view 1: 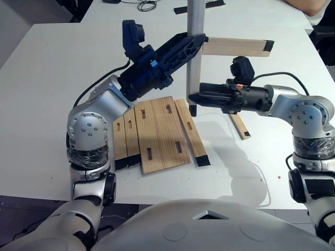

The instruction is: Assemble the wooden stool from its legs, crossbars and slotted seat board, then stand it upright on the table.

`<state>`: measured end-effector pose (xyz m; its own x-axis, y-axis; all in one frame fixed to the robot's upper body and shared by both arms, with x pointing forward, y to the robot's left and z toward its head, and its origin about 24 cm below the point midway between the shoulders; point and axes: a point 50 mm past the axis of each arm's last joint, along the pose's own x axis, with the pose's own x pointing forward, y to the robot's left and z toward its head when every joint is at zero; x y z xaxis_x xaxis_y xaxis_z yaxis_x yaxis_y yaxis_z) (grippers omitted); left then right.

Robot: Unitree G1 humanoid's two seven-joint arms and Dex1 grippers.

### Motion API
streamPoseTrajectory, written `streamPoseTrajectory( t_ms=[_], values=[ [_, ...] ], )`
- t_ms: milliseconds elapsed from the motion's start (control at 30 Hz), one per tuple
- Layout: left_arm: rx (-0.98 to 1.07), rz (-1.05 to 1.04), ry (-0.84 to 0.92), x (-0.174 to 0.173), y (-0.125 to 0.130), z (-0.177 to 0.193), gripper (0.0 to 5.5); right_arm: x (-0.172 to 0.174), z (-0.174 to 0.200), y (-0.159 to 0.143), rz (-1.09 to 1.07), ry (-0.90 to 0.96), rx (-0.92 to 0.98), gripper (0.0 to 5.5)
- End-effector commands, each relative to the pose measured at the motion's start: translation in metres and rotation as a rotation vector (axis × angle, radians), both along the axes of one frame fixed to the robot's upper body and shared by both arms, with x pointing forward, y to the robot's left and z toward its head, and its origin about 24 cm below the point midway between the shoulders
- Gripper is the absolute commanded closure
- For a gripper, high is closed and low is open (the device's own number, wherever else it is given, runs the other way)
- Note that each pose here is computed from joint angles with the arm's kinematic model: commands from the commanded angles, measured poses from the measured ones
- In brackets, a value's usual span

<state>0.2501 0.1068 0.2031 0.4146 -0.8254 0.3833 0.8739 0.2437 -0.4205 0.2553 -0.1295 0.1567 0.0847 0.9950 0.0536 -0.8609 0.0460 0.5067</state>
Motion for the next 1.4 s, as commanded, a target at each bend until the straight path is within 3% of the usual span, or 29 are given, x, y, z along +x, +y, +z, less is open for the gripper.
streamPoseTrajectory(
  t_ms=[33,433,900,1300,1400],
  values=[
    [0.061,-0.053,-0.014,-0.006,-0.005,-0.003,3.24,0.006,0.000,-0.017,-0.075,-0.052,-0.091,3.41],
    [0.176,-0.257,-0.039,-0.031,-0.006,-0.018,3.24,0.002,-0.006,-0.027,0.072,-0.150,-0.239,3.41],
    [0.189,-0.316,-0.055,-0.037,-0.006,-0.022,3.24,-0.001,-0.002,-0.026,0.196,-0.234,-0.273,3.41],
    [0.213,-0.304,-0.055,-0.036,-0.010,-0.024,1.26,-0.003,-0.005,-0.029,0.226,-0.250,-0.309,3.41],
    [0.205,-0.318,-0.057,-0.037,-0.008,-0.021,1.22,-0.006,-0.009,-0.033,0.246,-0.254,-0.343,3.41]
  ],
)
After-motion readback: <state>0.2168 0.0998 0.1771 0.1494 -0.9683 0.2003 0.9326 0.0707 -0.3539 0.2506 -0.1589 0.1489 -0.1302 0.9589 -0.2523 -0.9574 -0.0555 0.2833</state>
